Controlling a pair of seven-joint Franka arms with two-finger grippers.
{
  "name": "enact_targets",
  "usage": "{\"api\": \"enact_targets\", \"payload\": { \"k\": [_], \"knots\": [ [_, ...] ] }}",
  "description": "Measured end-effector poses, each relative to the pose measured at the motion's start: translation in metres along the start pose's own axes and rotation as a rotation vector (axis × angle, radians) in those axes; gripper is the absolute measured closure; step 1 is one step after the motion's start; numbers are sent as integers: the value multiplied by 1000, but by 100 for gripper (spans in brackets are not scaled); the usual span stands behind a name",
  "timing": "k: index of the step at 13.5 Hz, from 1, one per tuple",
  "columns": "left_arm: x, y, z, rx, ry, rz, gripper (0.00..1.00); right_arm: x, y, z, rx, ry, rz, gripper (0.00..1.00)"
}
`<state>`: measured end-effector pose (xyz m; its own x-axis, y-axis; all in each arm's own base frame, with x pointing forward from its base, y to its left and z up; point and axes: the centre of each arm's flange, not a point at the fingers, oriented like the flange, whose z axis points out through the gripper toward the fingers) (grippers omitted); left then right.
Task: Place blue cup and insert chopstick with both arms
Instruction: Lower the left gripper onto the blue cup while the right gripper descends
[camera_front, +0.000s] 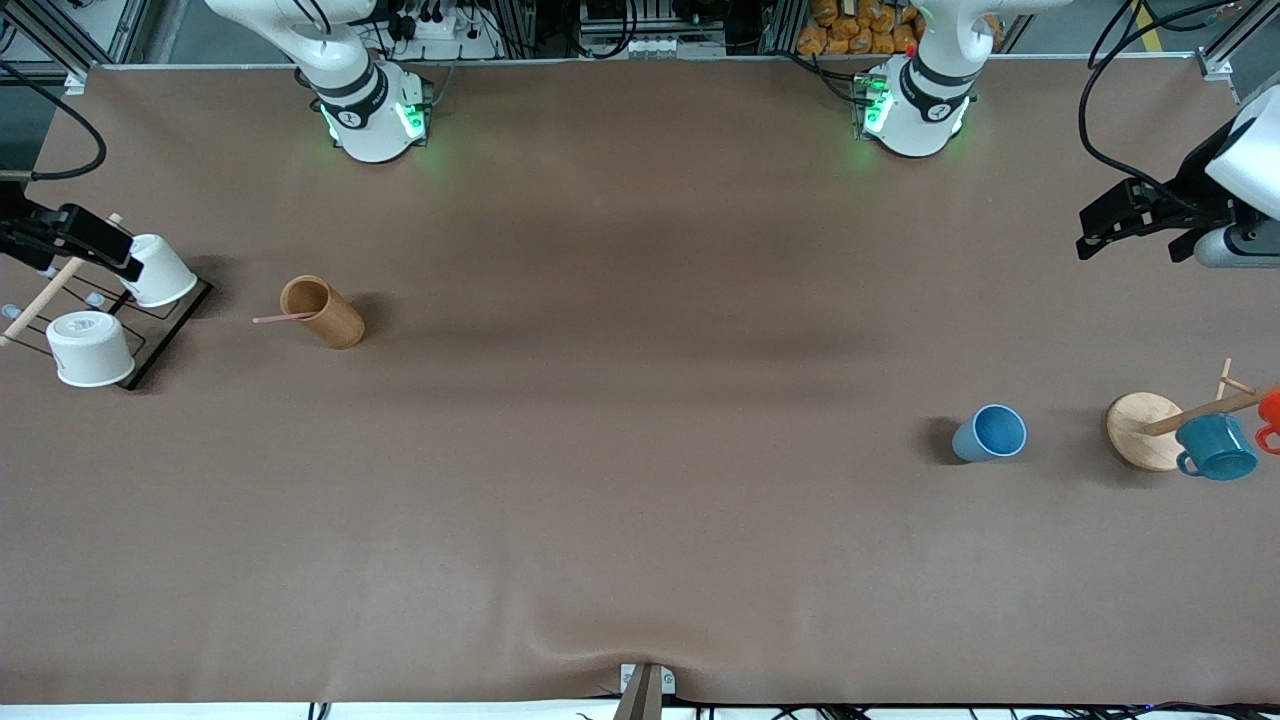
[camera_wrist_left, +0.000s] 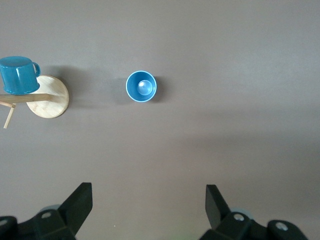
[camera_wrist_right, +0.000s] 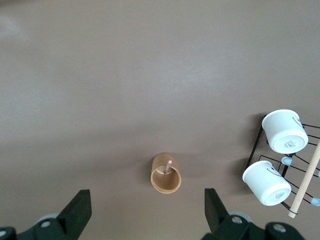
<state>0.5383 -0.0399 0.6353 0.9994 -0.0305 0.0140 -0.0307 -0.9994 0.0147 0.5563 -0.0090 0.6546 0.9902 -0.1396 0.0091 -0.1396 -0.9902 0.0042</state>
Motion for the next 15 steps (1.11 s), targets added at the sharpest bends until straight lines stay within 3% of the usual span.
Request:
{"api": "enact_targets", "payload": {
  "k": [6,10,13,15],
  "knots": [
    [2,1,1,27,-1,9,0,0,0,0,0,-1,1,0],
    [30,2,48,29,-52,14,0,5,1,10,-3,-20,4,0],
    [59,0,100,25,-48,12,0,16,2,36,-9,-72,6,0],
    [72,-2,134,22,-34,11,0,22,4,61,-18,-143,12,0]
  ]
}}
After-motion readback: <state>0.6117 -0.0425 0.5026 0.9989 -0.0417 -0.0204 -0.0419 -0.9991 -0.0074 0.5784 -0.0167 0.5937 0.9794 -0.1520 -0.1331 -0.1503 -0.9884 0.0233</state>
